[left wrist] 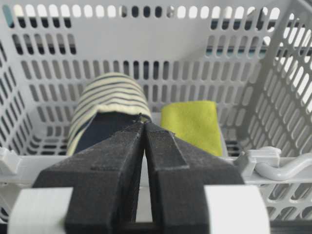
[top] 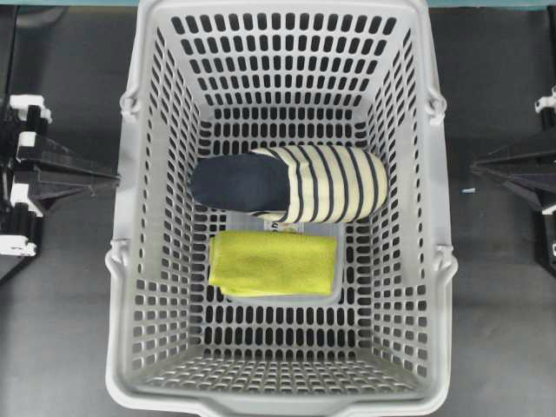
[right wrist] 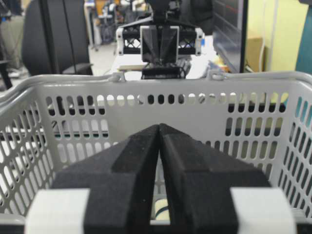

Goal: Pick up the yellow cloth from the shopping basket with the left arm.
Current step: 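Lower the open left gripper into the basket onto the yellow cloth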

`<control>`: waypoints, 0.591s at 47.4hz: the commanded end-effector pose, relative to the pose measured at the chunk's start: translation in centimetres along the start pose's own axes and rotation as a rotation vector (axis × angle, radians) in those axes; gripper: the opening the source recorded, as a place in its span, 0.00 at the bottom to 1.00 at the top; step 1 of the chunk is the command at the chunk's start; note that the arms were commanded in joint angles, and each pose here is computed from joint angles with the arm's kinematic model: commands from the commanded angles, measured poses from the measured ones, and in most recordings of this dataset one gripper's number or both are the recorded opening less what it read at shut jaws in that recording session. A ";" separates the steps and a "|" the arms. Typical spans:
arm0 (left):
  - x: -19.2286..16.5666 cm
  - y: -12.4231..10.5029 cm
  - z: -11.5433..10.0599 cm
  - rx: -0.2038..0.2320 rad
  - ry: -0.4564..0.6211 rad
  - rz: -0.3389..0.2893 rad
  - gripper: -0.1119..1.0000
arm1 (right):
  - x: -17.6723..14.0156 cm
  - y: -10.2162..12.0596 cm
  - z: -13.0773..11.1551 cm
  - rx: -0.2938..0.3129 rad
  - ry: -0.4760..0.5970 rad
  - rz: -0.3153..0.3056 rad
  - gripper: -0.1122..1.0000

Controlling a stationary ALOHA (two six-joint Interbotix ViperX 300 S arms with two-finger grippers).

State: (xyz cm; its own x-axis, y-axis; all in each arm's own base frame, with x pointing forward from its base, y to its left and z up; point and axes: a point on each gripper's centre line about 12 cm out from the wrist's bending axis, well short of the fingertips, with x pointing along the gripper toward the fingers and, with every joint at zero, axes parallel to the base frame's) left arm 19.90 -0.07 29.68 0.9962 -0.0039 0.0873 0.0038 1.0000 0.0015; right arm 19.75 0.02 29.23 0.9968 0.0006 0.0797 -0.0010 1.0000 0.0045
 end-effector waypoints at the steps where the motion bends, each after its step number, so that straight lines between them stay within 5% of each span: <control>1: 0.7 -0.7 2.1 0.017 -0.031 -0.038 0.15 | 0.2 0.1 1.0 0.014 -0.031 0.007 0.10; 15: 4.6 -1.0 5.8 0.009 0.225 -0.041 0.10 | 0.0 0.4 0.5 0.068 0.068 0.015 0.10; 28: 10.7 -2.2 6.0 0.034 0.581 -0.063 0.10 | -0.2 0.3 0.6 0.069 0.125 0.012 0.10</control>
State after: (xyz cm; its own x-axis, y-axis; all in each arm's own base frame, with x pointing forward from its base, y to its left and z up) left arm 28.15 -2.01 35.38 0.9083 -0.0544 -0.4147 0.0684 0.9975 0.0191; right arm 19.40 0.35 28.92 0.9982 0.0177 -0.0567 -0.0137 0.9974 0.0703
